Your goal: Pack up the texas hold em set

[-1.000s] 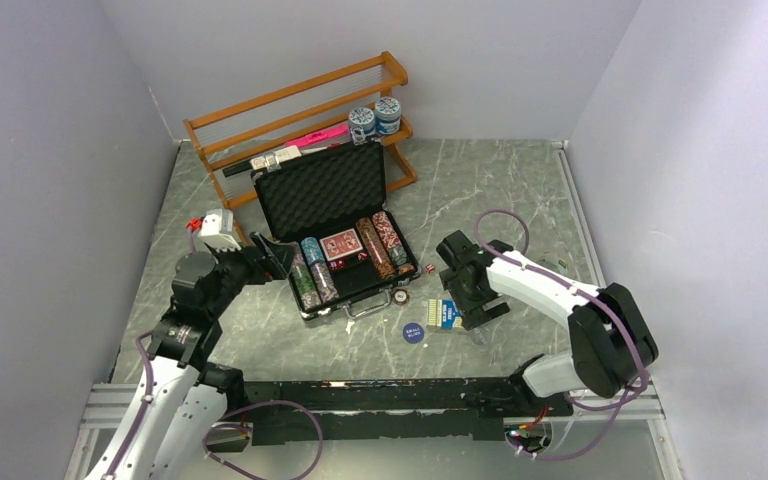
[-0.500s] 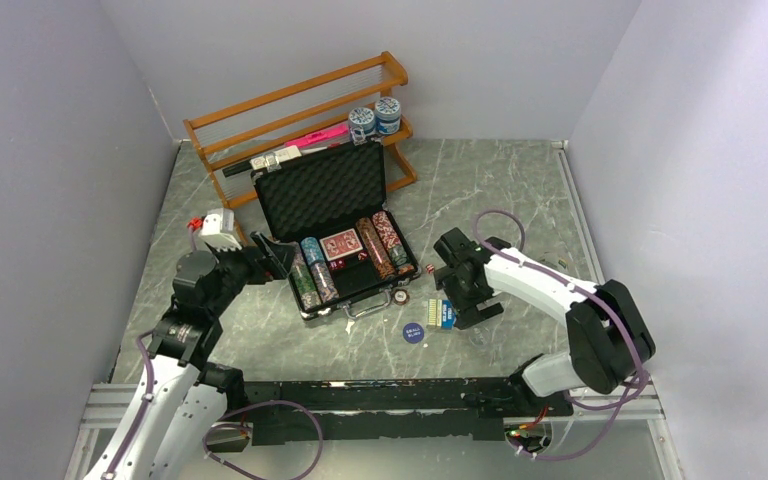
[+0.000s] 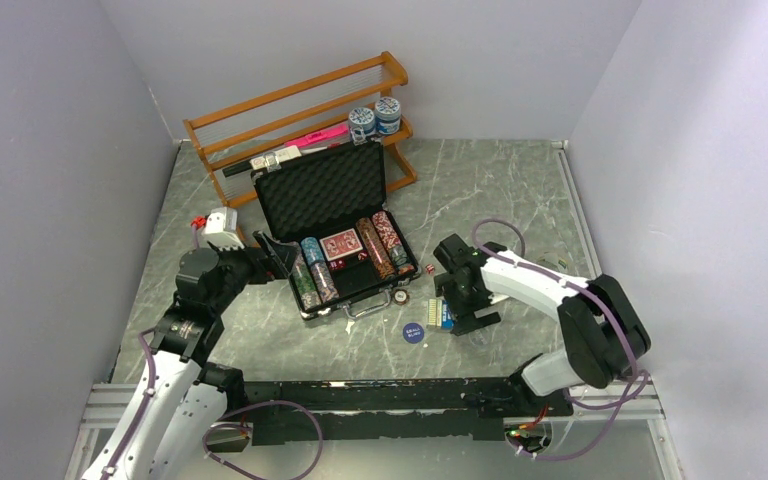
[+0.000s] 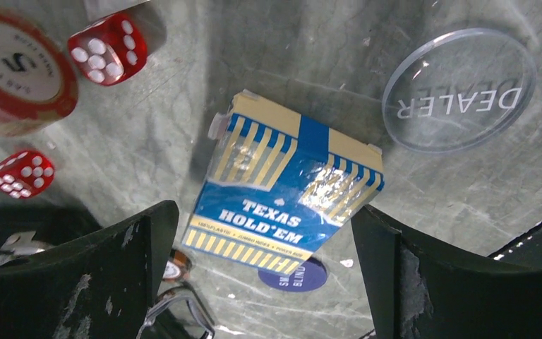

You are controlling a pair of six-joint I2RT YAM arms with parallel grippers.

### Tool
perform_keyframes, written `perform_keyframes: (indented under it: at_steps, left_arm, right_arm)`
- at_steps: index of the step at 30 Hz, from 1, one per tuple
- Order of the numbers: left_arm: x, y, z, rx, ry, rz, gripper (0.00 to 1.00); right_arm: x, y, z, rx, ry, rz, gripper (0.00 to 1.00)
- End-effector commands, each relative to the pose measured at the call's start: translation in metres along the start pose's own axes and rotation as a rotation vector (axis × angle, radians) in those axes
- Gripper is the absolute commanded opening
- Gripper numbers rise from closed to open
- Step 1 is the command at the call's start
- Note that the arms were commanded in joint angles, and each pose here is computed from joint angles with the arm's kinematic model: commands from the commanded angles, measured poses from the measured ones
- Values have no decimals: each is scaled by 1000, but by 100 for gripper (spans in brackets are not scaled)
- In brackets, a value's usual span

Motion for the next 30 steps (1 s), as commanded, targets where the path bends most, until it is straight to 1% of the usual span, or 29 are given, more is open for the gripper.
perform_keyframes:
  at_steps: [1, 4, 6, 7, 10, 12, 13, 17, 22, 27, 30]
  left_arm:
    - [-3, -9, 13, 33, -29, -26, 95]
    - [-3, -9, 13, 31, -32, -24, 95]
    - [-4, -9, 14, 32, -34, -23, 95]
    - [-4, -8, 14, 32, -37, -19, 95]
    - [-6, -8, 15, 34, -40, -15, 95]
    - [-6, -7, 15, 35, -41, -12, 94]
    - [-7, -7, 15, 35, -42, -10, 94]
    - [-9, -5, 14, 32, -47, 0, 94]
    - [-13, -5, 13, 8, -46, 2, 94]
    - [-14, -15, 2, -31, -8, -60, 95]
    - [-12, -25, -9, -58, 39, -140, 95]
  right_arm:
    - [6, 5, 4, 22, -35, -34, 96]
    - [12, 1, 1, 0, -28, -84, 89]
    - [13, 4, 0, -9, -20, -76, 82]
    - [12, 6, -1, -9, -19, -64, 77]
    - [4, 16, 2, -16, -31, -8, 56]
    - [-4, 24, 3, -30, -34, 31, 46]
    - [-9, 30, 2, -44, -29, 53, 44]
    - [-36, 54, -9, -109, -30, 149, 44]
    - [-73, 87, -41, -178, 30, 291, 44]
    - [-99, 124, -84, -261, 109, 396, 45]
    - [-107, 140, -110, -303, 171, 430, 46]
Point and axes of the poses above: each gripper's point midway between its finger pads, its own x axis out along the fingers, its own y axis along the line the jaws close on, z = x × y, the point moved 1 cm from there along -x, back along the fingers, and after that the axes turned 5 degrees about -x, right-handed, at the moved point
